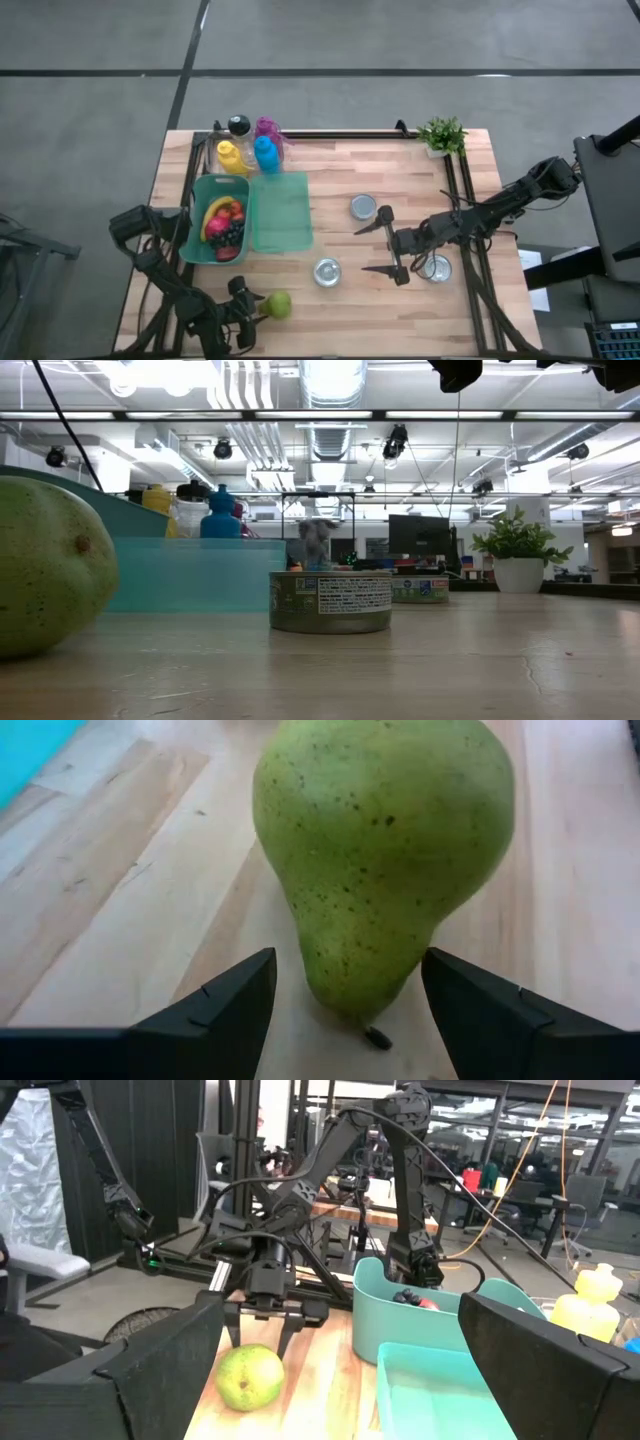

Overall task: Pick & Place Food Item
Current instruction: Put the pear into the green bin

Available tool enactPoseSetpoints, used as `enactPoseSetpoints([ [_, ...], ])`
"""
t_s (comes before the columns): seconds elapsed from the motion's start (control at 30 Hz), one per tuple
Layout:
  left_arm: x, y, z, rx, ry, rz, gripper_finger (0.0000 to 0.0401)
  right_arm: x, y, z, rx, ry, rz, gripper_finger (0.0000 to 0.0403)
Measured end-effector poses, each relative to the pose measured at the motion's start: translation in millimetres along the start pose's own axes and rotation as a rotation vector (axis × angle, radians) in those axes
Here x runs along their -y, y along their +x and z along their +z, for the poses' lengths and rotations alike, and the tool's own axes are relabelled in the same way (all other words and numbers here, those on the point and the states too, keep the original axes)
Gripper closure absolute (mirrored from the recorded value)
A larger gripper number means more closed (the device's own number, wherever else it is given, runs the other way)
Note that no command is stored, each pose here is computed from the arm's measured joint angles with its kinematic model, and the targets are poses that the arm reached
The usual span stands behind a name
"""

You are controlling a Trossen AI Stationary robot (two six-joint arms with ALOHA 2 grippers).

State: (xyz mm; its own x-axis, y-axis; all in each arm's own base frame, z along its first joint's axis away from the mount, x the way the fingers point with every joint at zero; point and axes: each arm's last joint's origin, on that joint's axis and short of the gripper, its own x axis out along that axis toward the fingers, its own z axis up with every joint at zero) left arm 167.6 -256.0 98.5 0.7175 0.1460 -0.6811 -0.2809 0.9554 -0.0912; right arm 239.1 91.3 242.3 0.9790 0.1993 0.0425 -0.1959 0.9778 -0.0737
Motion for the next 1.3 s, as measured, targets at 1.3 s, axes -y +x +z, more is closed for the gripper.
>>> enactPoseSetpoints([
  [1.3,1.6,2.7,3.4,0.005,0.016,-0.015,0.0217,0.0,0.0,0.0,0.0,0.0,0.0,0.0003],
])
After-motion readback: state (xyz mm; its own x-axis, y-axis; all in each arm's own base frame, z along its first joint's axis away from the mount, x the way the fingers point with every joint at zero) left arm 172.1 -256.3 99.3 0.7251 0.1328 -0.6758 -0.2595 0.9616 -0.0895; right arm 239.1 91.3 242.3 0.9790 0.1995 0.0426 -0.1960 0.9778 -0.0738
